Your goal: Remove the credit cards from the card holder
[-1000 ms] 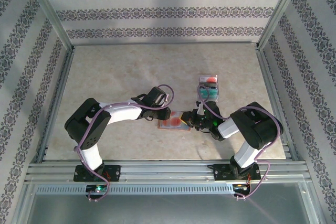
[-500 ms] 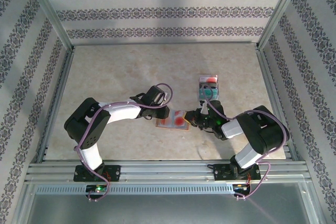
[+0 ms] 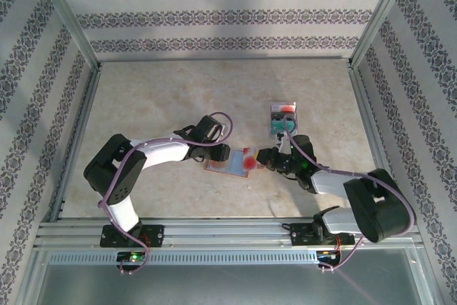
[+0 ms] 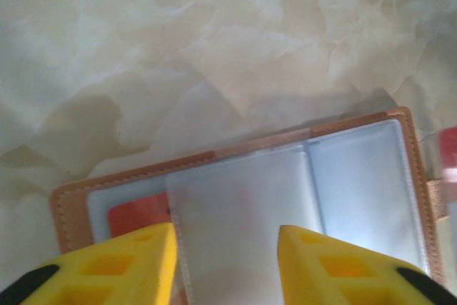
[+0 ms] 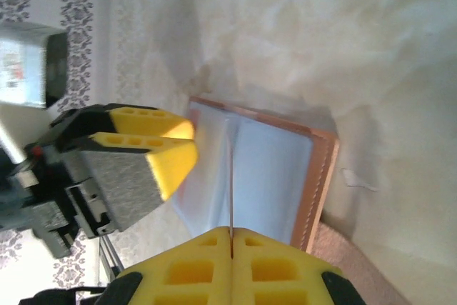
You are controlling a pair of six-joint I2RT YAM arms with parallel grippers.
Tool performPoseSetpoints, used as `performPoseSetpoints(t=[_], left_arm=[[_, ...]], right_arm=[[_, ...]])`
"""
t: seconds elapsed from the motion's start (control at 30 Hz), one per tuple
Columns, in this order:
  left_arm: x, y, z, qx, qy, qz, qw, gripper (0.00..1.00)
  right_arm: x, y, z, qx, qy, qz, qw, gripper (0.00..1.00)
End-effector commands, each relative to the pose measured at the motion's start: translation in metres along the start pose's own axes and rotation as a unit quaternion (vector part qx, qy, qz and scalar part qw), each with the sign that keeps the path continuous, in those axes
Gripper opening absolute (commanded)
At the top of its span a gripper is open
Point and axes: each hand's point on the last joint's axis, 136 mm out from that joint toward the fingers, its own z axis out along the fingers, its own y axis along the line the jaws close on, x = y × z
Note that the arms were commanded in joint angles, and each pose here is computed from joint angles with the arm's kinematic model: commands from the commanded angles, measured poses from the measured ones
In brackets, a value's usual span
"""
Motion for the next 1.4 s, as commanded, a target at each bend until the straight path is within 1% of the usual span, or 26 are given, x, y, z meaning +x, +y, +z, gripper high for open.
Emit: performPoseSetpoints(t=[0.0,0.17,0.23,0.43,0.53,0.63,0.7,0.77,0.8,0.93,1.03,1.13,1.27,1.37], left_arm=[[0.004,0.009,-0.015,-0.018,0.014,-0.007,1.000,0.48],[-0.013,-0.002,-0.039,-0.004,-0.017,-0.005,1.000,0.56],[-0.018,-0.003,-0.049,-0.007,-0.028,-0.002,1.000,0.57],[-0.032,-0.008,-0.076,-0.010,-0.061,0.008,0.998,0.61],[-0.037,-0.008,-0.085,-0.011,-0.073,0.009,0.997,0.66],[-0.039,-0.007,-0.091,-0.014,-0.082,0.006,0.997,0.72],[-0.041,-0.006,-0.095,-0.016,-0.088,0.005,0.996,0.84],[-0.042,-0.004,-0.098,-0.020,-0.093,0.002,0.995,0.98],[-0.043,-0.004,-0.100,-0.022,-0.097,0.001,0.995,0.99],[-0.044,0.002,-0.105,-0.034,-0.109,-0.006,0.993,0.99],[-0.045,0.008,-0.111,-0.046,-0.121,-0.011,0.992,0.99],[-0.046,0.011,-0.116,-0.052,-0.133,-0.013,0.990,0.99],[-0.048,0.015,-0.121,-0.054,-0.150,-0.019,0.987,0.99],[-0.049,0.017,-0.123,-0.055,-0.161,-0.025,0.985,0.99]], right_arm=[[-0.002,0.021,-0.009,-0.026,0.006,-0.052,0.998,0.00],[-0.003,0.052,-0.024,-0.068,-0.002,-0.101,0.993,0.00],[-0.003,0.061,-0.029,-0.081,-0.006,-0.116,0.990,0.00],[-0.004,0.082,-0.041,-0.109,-0.018,-0.147,0.983,0.00],[-0.004,0.091,-0.045,-0.121,-0.020,-0.159,0.980,0.00],[-0.005,0.097,-0.048,-0.122,-0.019,-0.170,0.978,0.00],[-0.009,0.106,-0.051,-0.120,-0.019,-0.187,0.975,0.00],[-0.011,0.108,-0.052,-0.099,-0.020,-0.204,0.974,0.00],[-0.012,0.108,-0.052,-0.083,-0.019,-0.217,0.973,0.00],[-0.021,0.107,-0.055,-0.007,-0.023,-0.268,0.963,0.00],[-0.034,0.103,-0.060,0.062,-0.034,-0.310,0.948,0.00],[-0.051,0.096,-0.067,0.134,-0.048,-0.353,0.925,0.00],[-0.080,0.084,-0.075,0.221,-0.072,-0.411,0.881,0.00],[-0.094,0.084,-0.077,0.253,-0.076,-0.464,0.845,0.00]])
